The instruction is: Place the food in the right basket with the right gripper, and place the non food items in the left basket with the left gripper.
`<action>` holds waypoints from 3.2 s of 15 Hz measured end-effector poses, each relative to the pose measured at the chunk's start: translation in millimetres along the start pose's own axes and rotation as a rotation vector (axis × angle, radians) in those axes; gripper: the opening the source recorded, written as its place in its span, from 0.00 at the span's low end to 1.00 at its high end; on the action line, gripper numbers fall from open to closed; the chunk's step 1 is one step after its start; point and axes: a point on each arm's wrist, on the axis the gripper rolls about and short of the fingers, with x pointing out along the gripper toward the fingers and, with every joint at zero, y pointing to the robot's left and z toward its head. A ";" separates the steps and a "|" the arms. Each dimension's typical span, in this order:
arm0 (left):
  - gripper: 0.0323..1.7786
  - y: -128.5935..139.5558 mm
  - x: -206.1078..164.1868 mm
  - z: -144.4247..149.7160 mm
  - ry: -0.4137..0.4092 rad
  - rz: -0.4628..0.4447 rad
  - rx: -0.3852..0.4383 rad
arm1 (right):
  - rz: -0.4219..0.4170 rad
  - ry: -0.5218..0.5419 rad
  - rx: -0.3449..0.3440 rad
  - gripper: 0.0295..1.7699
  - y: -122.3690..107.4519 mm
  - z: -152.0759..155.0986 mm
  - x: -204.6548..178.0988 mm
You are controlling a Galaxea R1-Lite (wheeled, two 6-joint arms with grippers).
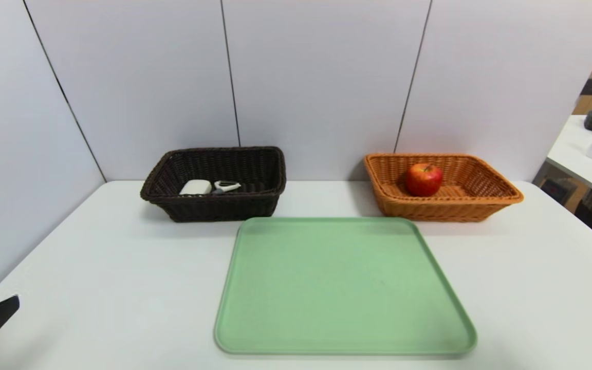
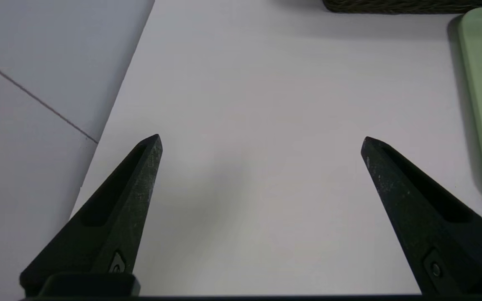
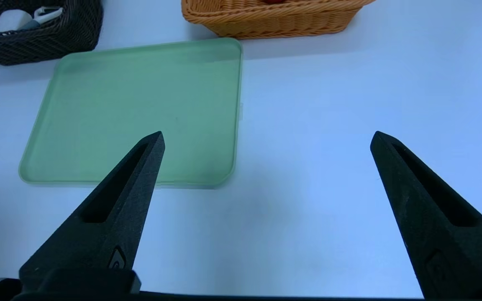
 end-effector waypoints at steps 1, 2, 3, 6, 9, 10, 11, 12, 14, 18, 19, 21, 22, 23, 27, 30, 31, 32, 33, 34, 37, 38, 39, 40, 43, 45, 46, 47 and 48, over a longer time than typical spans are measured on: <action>0.95 2.5 -3.3 -7.2 -0.007 0.016 -0.008 | -0.003 0.004 0.002 0.96 -1.8 -6.8 -5.1; 0.95 4.4 -6.3 -13.3 -0.013 0.033 -0.016 | -0.006 0.009 0.006 0.96 -3.6 -14.2 -10.5; 0.95 5.9 -9.1 -18.2 -0.024 0.045 -0.024 | -0.008 0.014 0.009 0.96 -5.0 -20.9 -14.6; 0.95 9.1 -16.3 -33.2 -0.051 0.061 -0.043 | -0.009 -0.001 0.022 0.96 -8.4 -40.3 -24.8; 0.95 11.2 -22.5 -48.9 -0.076 0.059 -0.058 | 0.001 -0.032 0.032 0.96 -10.3 -59.3 -35.7; 0.95 11.5 -24.6 -54.2 -0.087 0.048 -0.061 | -0.003 -0.045 0.033 0.96 -10.7 -64.3 -38.9; 0.95 11.9 -27.0 -60.3 -0.099 0.034 -0.064 | -0.009 -0.055 0.036 0.96 -11.2 -70.8 -42.9; 0.95 12.1 -29.8 -66.1 -0.114 0.020 -0.067 | -0.010 -0.056 0.037 0.96 -11.6 -78.1 -47.2; 0.95 12.4 -36.3 -78.7 -0.141 -0.005 -0.070 | 0.004 -0.053 0.038 0.96 -11.8 -93.5 -56.6; 0.95 13.1 -45.0 -89.8 -0.189 -0.012 -0.044 | 0.008 -0.098 -0.012 0.96 -12.8 -112.3 -66.4; 0.95 13.4 -46.5 -91.5 -0.198 -0.013 -0.027 | 0.005 -0.109 -0.019 0.96 -13.0 -117.0 -68.4; 0.95 14.3 -48.5 -92.6 -0.214 -0.029 -0.014 | -0.001 -0.110 -0.020 0.96 -13.5 -125.7 -71.2; 0.95 14.7 -49.2 -93.2 -0.220 -0.034 -0.002 | 0.000 -0.117 -0.020 0.96 -13.8 -129.0 -72.5; 0.95 14.8 -49.4 -95.6 -0.224 -0.038 0.014 | 0.001 -0.123 -0.021 0.96 -14.3 -133.6 -73.2; 0.95 14.9 -53.6 -116.6 -0.233 -0.103 0.059 | 0.026 -0.178 -0.044 0.96 -15.0 -154.0 -74.5; 0.95 15.3 -54.8 -123.4 -0.270 -0.102 0.049 | 0.010 -0.254 -0.118 0.96 -18.4 -171.4 -58.3; 0.95 15.2 -54.1 -123.3 -0.294 -0.102 0.048 | -0.019 -0.289 -0.151 0.96 -20.5 -175.7 -48.4; 0.95 15.0 -53.2 -122.5 -0.323 -0.101 0.046 | -0.054 -0.339 -0.188 0.96 -22.6 -178.0 -37.2; 0.95 14.6 -51.3 -121.7 -0.355 -0.101 0.044 | -0.086 -0.385 -0.221 0.96 -24.6 -179.9 -26.2; 0.95 14.1 -49.1 -121.1 -0.385 -0.102 0.044 | -0.110 -0.430 -0.255 0.96 -26.4 -181.9 -15.4; 0.95 12.3 -39.1 -124.2 -0.448 -0.096 0.074 | -0.145 -0.537 -0.320 0.96 -31.2 -191.6 13.8; 0.95 11.3 -34.0 -127.7 -0.457 -0.102 0.086 | -0.146 -0.539 -0.328 0.96 -33.2 -198.3 24.0; 0.95 10.3 -29.1 -130.9 -0.475 -0.109 0.099 | -0.145 -0.549 -0.331 0.96 -34.6 -203.4 31.4; 0.95 9.5 -25.1 -133.9 -0.491 -0.110 0.114 | -0.140 -0.555 -0.326 0.96 -35.5 -207.0 36.0; 0.95 8.3 -19.1 -139.7 -0.493 -0.120 0.129 | -0.116 -0.497 -0.319 0.96 -36.9 -215.6 43.2; 0.95 7.5 -17.0 -143.5 -0.461 -0.146 0.135 | -0.083 -0.465 -0.307 0.96 -37.0 -219.1 45.4; 0.95 7.0 -15.6 -146.6 -0.431 -0.165 0.140 | -0.075 -0.436 -0.295 0.96 -37.3 -221.7 46.7; 0.95 6.4 -14.4 -149.5 -0.403 -0.186 0.147 | -0.070 -0.431 -0.271 0.96 -37.4 -222.3 46.9; 0.95 6.2 -13.5 -151.7 -0.380 -0.194 0.145 | -0.068 -0.431 -0.256 0.96 -37.4 -222.1 46.8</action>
